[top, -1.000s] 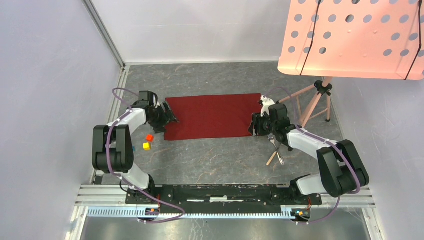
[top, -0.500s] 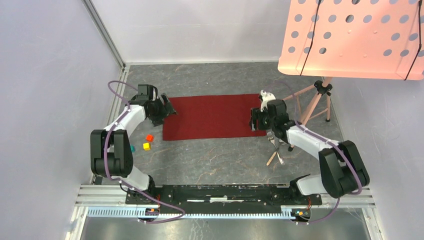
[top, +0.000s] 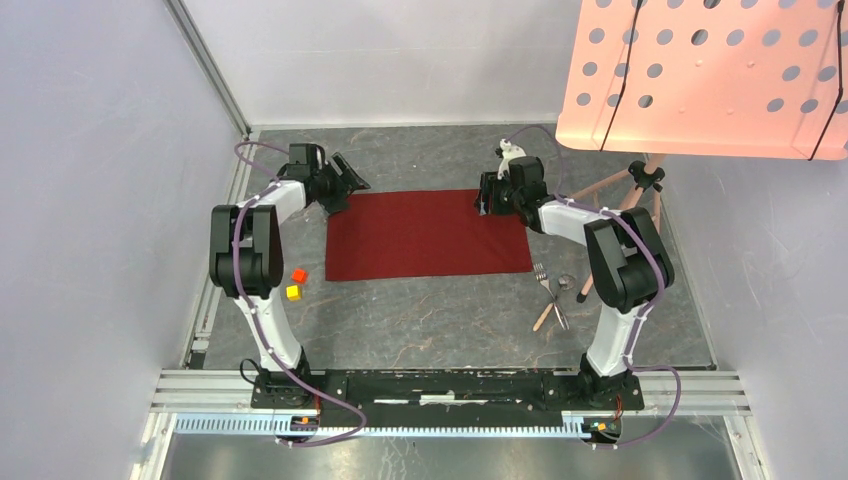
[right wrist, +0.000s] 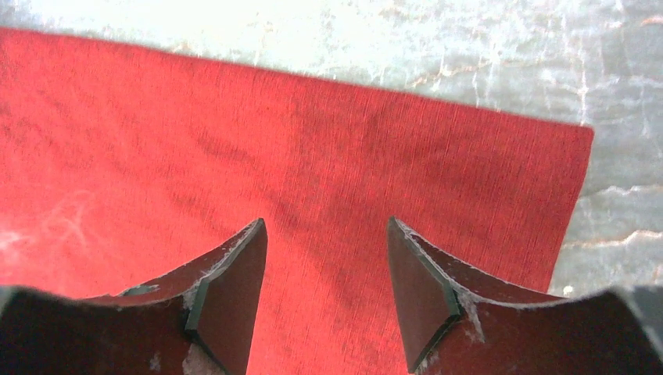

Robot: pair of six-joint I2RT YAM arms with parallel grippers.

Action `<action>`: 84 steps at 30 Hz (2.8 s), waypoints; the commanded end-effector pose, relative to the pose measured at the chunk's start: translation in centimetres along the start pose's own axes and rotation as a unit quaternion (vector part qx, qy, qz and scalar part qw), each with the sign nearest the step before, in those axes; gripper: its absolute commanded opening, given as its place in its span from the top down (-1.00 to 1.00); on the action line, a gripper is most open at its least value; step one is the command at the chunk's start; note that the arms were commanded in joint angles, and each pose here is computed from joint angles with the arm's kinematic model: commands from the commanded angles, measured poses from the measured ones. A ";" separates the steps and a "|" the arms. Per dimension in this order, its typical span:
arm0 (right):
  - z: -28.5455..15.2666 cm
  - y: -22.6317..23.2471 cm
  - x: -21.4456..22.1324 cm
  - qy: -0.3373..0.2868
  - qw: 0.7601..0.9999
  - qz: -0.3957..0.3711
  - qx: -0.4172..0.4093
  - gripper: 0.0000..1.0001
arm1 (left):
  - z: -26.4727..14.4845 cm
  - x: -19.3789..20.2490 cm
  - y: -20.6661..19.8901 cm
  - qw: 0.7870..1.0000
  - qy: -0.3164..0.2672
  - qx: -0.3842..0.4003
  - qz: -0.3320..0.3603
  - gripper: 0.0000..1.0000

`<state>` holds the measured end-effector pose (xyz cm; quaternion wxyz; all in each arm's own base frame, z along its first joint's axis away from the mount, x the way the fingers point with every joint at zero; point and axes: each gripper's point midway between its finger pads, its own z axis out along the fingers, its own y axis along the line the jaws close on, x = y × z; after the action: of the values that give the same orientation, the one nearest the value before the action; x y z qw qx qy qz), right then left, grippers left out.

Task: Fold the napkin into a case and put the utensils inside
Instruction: Smooth out the rectangle-folded napkin at the center of the board.

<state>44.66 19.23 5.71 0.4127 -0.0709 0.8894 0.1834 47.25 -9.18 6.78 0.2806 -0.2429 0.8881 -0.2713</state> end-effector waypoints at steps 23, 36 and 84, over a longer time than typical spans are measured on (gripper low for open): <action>2.7 0.3 -6.0 -0.049 0.997 0.045 -0.050 -0.27 | 1.4 -5.2 -1.4 1.000 -0.024 0.006 -0.014 -0.65; 5.3 -5.9 -2.0 -0.006 0.998 0.045 0.045 -0.27 | 4.4 -4.3 5.8 0.996 0.002 -0.057 -0.073 -0.63; -8.6 2.0 13.2 0.149 0.986 -0.047 -0.063 -0.20 | -6.5 19.8 2.9 0.990 0.109 -0.005 0.084 -0.71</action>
<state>32.06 19.17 2.56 0.3230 -0.1285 0.9016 0.2574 29.92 -19.95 3.89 0.2007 -0.0943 0.9151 -0.3367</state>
